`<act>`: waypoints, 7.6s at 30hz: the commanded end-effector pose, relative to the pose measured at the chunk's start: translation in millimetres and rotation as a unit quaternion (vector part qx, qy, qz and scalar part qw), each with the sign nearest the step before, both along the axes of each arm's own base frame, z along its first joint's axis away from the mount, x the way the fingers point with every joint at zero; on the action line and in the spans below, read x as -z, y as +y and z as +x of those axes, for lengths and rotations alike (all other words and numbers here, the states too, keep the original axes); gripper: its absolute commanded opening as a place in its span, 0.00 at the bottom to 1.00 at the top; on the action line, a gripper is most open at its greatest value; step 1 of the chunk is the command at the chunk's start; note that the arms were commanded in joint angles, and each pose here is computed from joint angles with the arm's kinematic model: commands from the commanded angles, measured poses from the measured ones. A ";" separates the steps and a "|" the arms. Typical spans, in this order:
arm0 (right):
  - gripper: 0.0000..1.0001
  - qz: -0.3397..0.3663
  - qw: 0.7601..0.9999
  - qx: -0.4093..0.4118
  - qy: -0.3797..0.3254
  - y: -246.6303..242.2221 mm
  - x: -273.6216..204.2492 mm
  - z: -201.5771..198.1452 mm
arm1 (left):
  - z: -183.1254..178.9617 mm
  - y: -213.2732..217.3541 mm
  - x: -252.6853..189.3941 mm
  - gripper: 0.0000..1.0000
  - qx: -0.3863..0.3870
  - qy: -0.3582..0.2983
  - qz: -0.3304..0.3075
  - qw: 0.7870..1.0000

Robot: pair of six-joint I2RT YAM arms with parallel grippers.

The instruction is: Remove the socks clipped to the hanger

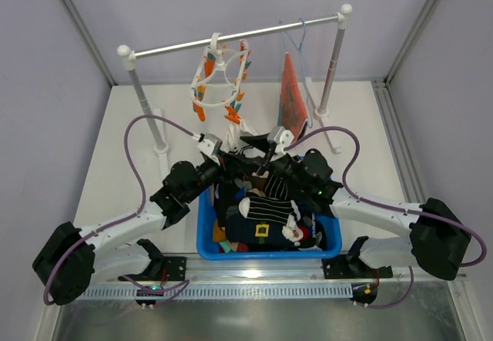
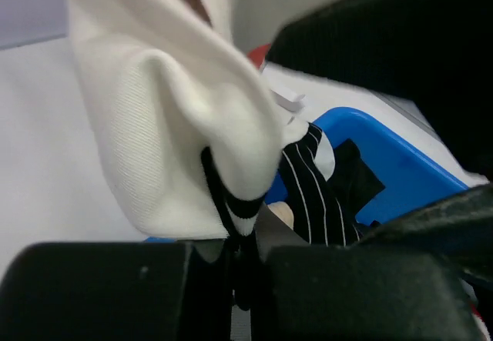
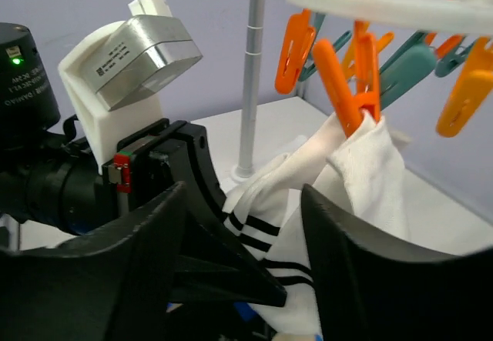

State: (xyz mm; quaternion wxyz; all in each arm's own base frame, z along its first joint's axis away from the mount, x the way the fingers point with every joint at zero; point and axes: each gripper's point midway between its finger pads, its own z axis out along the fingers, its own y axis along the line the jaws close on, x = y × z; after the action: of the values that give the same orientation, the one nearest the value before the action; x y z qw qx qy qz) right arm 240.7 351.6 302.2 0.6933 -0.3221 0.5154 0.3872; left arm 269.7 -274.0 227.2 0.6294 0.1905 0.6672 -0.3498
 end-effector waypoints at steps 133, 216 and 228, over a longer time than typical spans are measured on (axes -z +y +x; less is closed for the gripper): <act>0.04 -0.147 0.985 -0.067 -0.059 50.4 18.5 7.9 | 78.0 76.5 -110.4 0.00 -0.309 0.055 0.029 0.949; 1.00 0.023 0.983 0.177 -0.029 -83.4 -14.2 6.2 | 38.1 108.4 -119.9 0.00 -0.253 0.068 0.009 0.965; 1.00 0.047 0.994 0.078 -0.063 -12.9 -15.5 66.6 | 32.2 106.3 -123.3 0.00 -0.238 0.067 0.002 0.969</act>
State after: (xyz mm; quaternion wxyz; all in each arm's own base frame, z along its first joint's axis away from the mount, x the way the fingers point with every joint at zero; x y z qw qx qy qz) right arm 313.7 321.6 265.3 0.7337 -0.2712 0.5615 0.2699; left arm 306.8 -166.1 349.8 0.6516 -0.0028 0.7347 -0.1886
